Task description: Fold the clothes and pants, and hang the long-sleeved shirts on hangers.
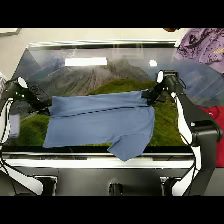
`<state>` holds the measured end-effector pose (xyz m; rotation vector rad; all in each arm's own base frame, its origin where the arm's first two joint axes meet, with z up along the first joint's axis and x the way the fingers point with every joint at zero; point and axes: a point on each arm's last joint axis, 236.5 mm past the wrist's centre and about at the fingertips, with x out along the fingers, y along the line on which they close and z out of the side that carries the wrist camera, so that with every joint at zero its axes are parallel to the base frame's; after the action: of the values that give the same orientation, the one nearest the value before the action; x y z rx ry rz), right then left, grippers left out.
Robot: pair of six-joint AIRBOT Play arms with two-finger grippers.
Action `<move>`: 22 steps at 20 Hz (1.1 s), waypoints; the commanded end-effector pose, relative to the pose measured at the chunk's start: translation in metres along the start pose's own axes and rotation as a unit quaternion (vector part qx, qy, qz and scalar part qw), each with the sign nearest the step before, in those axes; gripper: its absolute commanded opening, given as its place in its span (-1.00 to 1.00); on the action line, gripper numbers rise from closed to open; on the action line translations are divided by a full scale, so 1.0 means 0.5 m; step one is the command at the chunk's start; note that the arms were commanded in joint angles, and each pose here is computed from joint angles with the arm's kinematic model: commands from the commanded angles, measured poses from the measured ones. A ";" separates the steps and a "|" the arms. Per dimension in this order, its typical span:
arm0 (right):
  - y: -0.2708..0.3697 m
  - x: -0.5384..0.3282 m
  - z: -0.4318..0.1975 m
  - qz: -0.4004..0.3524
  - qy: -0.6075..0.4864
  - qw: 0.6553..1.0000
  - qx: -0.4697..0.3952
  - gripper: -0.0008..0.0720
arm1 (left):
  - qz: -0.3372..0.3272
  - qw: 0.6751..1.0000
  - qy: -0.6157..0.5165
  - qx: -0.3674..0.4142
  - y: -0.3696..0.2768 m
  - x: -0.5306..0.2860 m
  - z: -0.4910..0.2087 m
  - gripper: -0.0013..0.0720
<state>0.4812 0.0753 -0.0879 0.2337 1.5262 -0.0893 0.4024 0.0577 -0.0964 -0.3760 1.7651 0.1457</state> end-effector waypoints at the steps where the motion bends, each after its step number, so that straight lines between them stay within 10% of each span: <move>1: 0.015 0.016 -0.006 0.015 0.010 1.000 0.004 -0.84 | 0.000 1.000 -0.011 -0.012 0.000 0.009 0.013 -0.52; 4: 0.032 0.005 -0.006 0.033 0.008 0.999 0.000 -0.24 | -0.003 1.000 -0.026 -0.013 -0.004 -0.005 0.023 0.81; 5: 0.036 -0.007 -0.004 0.037 0.003 0.999 -0.001 0.02 | -0.003 0.999 -0.035 -0.012 -0.003 -0.018 0.027 0.90; 10: 0.004 -0.156 -0.032 0.007 -0.025 0.986 -0.164 0.22 | 0.078 0.989 -0.123 -0.022 0.087 -0.188 0.020 0.89; 22: -0.076 -0.085 -0.520 0.293 0.093 0.951 0.027 0.22 | -0.105 0.959 -0.126 -0.230 0.208 -0.126 -0.262 0.89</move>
<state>0.2643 0.0564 -0.0403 0.5875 1.6013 0.3181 0.2778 0.1419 -0.0058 -0.7477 1.4385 0.4391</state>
